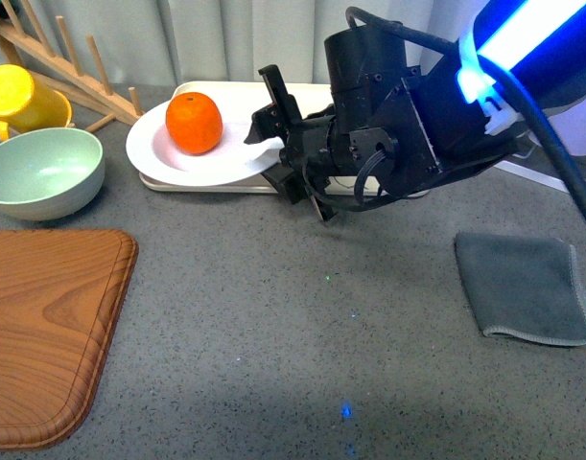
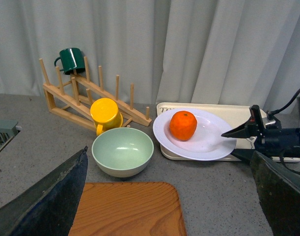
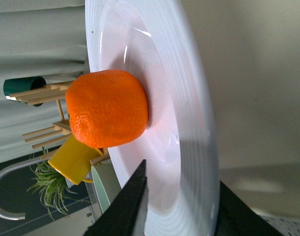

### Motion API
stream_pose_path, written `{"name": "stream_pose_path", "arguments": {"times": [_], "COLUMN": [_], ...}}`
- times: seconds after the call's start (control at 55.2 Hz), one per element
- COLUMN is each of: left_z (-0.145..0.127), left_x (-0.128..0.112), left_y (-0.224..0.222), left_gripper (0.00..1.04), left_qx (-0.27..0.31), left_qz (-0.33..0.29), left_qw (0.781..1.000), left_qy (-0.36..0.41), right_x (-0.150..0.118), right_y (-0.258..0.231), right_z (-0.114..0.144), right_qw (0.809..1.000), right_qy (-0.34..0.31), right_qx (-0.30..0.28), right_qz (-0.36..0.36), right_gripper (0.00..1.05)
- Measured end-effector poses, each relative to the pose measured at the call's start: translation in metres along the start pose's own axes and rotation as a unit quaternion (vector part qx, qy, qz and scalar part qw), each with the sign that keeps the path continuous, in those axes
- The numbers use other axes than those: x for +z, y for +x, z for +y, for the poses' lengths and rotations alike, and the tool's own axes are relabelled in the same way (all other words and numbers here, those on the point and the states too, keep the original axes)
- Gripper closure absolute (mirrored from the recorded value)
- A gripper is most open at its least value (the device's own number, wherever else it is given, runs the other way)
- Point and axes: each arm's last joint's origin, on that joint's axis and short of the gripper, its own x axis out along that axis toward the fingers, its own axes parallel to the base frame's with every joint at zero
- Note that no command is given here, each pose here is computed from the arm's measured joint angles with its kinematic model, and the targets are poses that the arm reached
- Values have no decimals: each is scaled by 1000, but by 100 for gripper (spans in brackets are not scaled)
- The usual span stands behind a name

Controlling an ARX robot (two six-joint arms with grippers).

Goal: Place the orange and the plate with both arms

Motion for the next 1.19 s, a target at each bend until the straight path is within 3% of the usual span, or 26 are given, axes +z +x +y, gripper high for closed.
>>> {"name": "stream_pose_path", "arguments": {"times": [0.181,0.308,0.38,0.525,0.652,0.851,1.086,1.195], "left_z": [0,0,0,0,0,0,0,0], "left_x": [0,0,0,0,0,0,0,0], "left_y": [0,0,0,0,0,0,0,0], "left_gripper": [7,7,7,7,7,7,7,7], "left_qx": [0,0,0,0,0,0,0,0], "left_qz": [0,0,0,0,0,0,0,0], "left_qw": [1000,1000,1000,1000,1000,1000,1000,1000], "left_qy": [0,0,0,0,0,0,0,0], "right_x": [-5,-9,-13,-29,-54,-96,-118,-129], "right_y": [-54,-105,-133,-193,-243,-306,-347,-360], "right_z": [17,26,27,26,16,-15,-38,-38], "right_qw": [993,962,930,839,774,720,702,681], "right_qy": [-107,-232,-309,-469,-546,-608,-620,-641], "right_qx": [-31,-83,-112,-138,-171,-163,-156,-132], "right_qz": [-40,-121,-167,-239,-271,-293,-313,-328], "right_gripper": [26,7,10,9,9,9,9,9]}}
